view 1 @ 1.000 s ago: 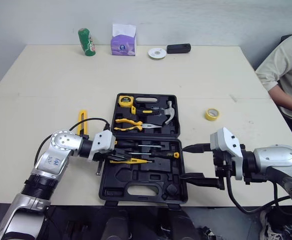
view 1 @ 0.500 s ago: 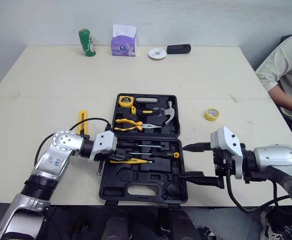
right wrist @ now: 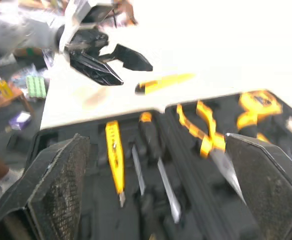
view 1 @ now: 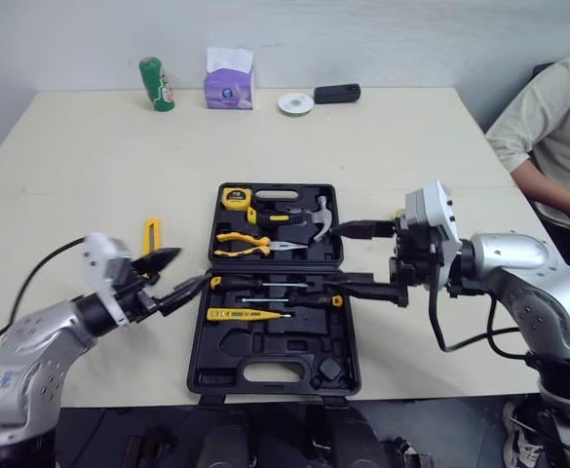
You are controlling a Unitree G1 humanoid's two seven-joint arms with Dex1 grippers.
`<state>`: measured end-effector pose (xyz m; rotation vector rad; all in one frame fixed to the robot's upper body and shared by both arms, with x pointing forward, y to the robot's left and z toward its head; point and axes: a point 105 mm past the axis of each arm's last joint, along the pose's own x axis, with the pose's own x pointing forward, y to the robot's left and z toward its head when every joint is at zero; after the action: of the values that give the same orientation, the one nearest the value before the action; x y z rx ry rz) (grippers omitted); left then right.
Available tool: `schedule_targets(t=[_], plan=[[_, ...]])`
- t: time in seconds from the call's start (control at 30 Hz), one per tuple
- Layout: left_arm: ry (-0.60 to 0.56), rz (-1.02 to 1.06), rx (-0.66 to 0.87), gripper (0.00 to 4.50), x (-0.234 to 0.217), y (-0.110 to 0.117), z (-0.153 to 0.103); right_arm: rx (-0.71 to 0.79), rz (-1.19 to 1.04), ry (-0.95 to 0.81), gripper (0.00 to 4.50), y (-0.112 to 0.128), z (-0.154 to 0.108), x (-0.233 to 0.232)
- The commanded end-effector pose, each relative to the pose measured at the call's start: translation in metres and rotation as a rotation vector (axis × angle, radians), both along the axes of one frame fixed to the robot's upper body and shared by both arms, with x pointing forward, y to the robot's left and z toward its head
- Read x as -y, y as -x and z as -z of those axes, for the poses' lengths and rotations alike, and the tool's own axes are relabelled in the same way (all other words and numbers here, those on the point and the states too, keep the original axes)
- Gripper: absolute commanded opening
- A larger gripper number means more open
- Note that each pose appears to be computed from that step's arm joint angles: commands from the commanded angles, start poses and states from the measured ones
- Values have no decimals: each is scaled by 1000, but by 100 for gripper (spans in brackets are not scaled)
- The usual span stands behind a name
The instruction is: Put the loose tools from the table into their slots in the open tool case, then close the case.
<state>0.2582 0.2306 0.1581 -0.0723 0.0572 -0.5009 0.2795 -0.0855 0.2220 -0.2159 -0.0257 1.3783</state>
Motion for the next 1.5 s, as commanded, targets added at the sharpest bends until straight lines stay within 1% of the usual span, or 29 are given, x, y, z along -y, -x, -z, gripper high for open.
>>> schedule_targets(t=[0.03, 0.1, 0.17, 0.23, 0.3, 0.37, 0.43, 0.53, 0.57, 0.67, 0.73, 0.83, 0.9, 0.97, 1.07, 1.27, 1.5], plan=[[-36, -296, 31, 447, -23, 23, -3, 38, -56, -13, 450, -7, -7, -9], [-3, -467, 13, 447, -30, 39, 4, 38, -96, -14, 450, -11, -8, -15], [7, -606, -51, 447, -34, 54, 16, 38, -128, -11, 450, -14, -8, -19], [-7, -632, -106, 447, -30, 68, 26, 38, -145, -10, 450, -17, -8, -22], [18, -659, -138, 447, -29, 79, 31, 38, -151, -12, 450, -20, -8, -23], [42, -685, -159, 447, -30, 85, 33, 39, -152, -13, 450, -23, -7, -23], [22, -690, -185, 447, -30, 87, 35, 40, -150, -11, 450, -25, -6, -23], [-2, -662, -184, 447, -27, 75, 29, 37, -139, -13, 450, -25, -3, -22], [-11, -651, -205, 447, -26, 70, 30, 37, -134, -14, 450, -25, -2, -21], [-28, -640, -290, 447, -27, 51, 35, 44, -106, -15, 450, -22, -1, -18], [-17, -639, -308, 447, -30, 39, 31, 46, -89, -16, 450, -21, -1, -16], [-40, -619, -356, 447, -38, 16, 24, 53, -48, -6, 450, -18, -1, -8], [-40, -618, -370, 447, -41, 6, 19, 57, -32, 0, 450, -17, -1, -5], [-71, -592, -425, 447, -43, -9, 19, 64, 2, 4, 450, -16, -1, 1], [-75, -563, -493, 447, -40, -31, 21, 74, 64, 5, 450, -13, -2, 10], [-118, -498, -540, 447, -28, -61, 26, 74, 148, 20, 450, -3, 2, 23], [-178, -459, -573, 447, -20, -85, 35, 82, 218, 14, 450, 5, 2, 28]])
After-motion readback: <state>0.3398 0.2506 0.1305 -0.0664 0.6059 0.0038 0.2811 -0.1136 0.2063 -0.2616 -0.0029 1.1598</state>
